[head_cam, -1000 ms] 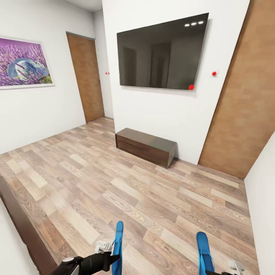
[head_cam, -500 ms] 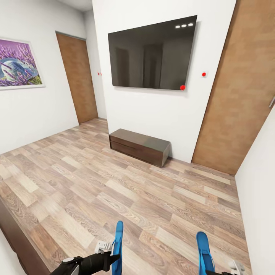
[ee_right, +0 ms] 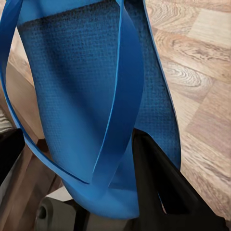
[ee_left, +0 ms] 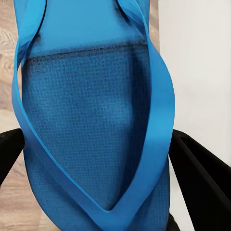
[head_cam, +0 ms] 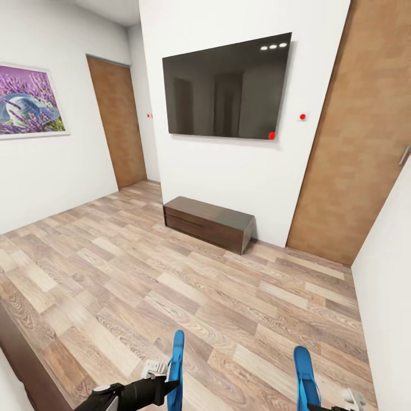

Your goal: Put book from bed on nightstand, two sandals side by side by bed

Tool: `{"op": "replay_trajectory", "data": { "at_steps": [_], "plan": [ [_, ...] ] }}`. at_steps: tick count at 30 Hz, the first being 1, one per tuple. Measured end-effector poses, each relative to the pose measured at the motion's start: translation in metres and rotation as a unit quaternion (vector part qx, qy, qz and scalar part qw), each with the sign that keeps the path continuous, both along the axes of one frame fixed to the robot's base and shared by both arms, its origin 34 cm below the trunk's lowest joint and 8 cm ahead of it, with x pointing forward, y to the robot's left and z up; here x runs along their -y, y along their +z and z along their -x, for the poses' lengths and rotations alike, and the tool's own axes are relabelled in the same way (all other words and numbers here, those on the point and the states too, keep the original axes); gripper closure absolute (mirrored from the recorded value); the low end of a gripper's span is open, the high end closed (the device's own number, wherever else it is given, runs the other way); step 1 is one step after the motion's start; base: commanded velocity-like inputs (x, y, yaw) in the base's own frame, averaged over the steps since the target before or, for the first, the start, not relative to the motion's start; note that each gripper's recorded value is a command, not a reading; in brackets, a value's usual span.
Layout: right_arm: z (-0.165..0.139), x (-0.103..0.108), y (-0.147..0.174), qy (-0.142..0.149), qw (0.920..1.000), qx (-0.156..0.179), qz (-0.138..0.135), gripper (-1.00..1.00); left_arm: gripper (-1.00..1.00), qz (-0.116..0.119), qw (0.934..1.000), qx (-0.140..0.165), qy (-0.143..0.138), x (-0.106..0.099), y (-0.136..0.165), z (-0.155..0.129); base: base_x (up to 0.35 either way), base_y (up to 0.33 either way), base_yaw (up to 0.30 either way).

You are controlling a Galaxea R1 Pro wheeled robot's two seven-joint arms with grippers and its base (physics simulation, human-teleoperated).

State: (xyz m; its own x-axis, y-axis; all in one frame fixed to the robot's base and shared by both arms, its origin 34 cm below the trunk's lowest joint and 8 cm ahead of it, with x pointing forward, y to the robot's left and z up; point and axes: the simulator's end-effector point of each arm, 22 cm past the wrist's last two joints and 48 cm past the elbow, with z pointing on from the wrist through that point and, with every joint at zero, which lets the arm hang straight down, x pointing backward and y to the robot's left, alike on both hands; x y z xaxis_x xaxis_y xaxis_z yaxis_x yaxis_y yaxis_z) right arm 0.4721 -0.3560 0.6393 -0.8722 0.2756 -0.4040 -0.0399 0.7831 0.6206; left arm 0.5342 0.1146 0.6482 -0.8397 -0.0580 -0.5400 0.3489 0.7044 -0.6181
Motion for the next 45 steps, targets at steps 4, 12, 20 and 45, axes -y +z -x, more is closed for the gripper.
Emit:
{"op": "replay_trajectory", "data": {
  "at_steps": [4, 12, 20, 45],
  "plan": [
    [-0.002, 0.000, 0.002, 0.000, 1.0000, 0.003, 0.000, 1.00, 1.00, 0.000, 1.0000, 0.003, 0.000, 0.000, 0.003, -0.001, 0.000, 0.000, 0.000],
    [-0.004, 0.000, 0.006, 0.000, 1.0000, 0.010, 0.000, 1.00, 1.00, 0.000, 1.0000, 0.010, 0.000, 0.000, 0.008, -0.004, 0.000, 0.000, 0.000],
    [-0.007, 0.000, 0.011, 0.000, 0.9999, 0.016, 0.000, 1.00, 1.00, 0.000, 0.9999, 0.016, 0.000, 0.000, 0.013, -0.007, 0.000, 0.000, 0.000],
    [-0.013, 0.000, 0.019, 0.000, 0.9996, 0.028, 0.001, 1.00, 1.00, 0.000, 0.9996, 0.029, -0.001, 0.001, 0.023, -0.012, 0.077, -0.059, 0.000]
  ]
}}
